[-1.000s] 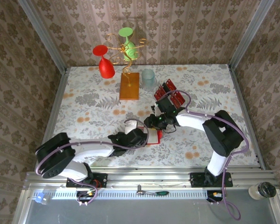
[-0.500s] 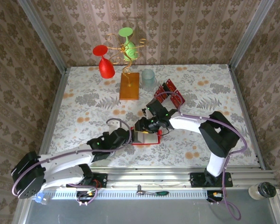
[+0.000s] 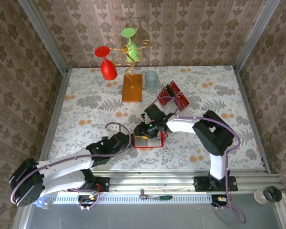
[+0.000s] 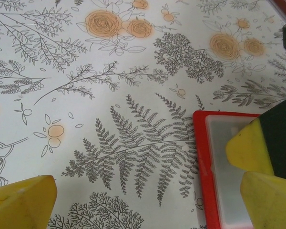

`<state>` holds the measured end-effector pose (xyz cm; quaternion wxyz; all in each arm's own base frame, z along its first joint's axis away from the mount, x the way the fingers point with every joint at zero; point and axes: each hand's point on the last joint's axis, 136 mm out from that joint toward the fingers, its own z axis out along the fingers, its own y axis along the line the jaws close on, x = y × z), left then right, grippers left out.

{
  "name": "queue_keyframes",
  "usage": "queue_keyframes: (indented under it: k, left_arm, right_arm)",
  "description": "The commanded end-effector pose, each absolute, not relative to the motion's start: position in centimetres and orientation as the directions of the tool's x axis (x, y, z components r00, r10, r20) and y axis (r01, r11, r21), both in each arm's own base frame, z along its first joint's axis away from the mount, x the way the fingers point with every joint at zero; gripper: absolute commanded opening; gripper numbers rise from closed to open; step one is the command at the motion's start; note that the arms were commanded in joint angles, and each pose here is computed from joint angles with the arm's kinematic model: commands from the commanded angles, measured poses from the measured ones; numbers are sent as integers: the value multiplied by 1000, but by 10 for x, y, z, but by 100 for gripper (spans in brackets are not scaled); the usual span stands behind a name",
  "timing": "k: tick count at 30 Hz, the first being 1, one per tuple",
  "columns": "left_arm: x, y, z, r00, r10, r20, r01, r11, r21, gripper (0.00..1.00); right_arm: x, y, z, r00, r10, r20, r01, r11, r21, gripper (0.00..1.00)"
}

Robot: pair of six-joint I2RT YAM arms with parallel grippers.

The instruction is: Put the credit cards into the card holder

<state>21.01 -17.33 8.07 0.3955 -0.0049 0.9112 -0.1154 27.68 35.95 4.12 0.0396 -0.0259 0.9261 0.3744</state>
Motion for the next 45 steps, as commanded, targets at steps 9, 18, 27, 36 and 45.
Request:
queue_keyframes:
  k: [9,18,27,36,45]
  left_arm:
    - [211,-171,67,-711,-82,-698,62,982,-179,100]
    - [213,-177,63,-723,-62,-688,71,984,-164,100]
    - [216,-188,56,-735,-36,-677,93,984,-153,100]
    - [220,-199,52,-743,-23,-669,112,981,-158,100]
    - [220,-208,45,-755,-5,-655,129,979,-156,100]
  right_arm:
    - [289,349,55,-994,-12,-106,-85,693,716,43]
    - [286,338,44,-996,-12,-89,-72,706,704,15]
    - [283,339,27,-998,-21,-65,-60,729,682,4]
    - [281,343,17,-998,-28,-48,-53,736,675,4]
    - [280,344,18,-998,-27,-48,-52,731,680,5]
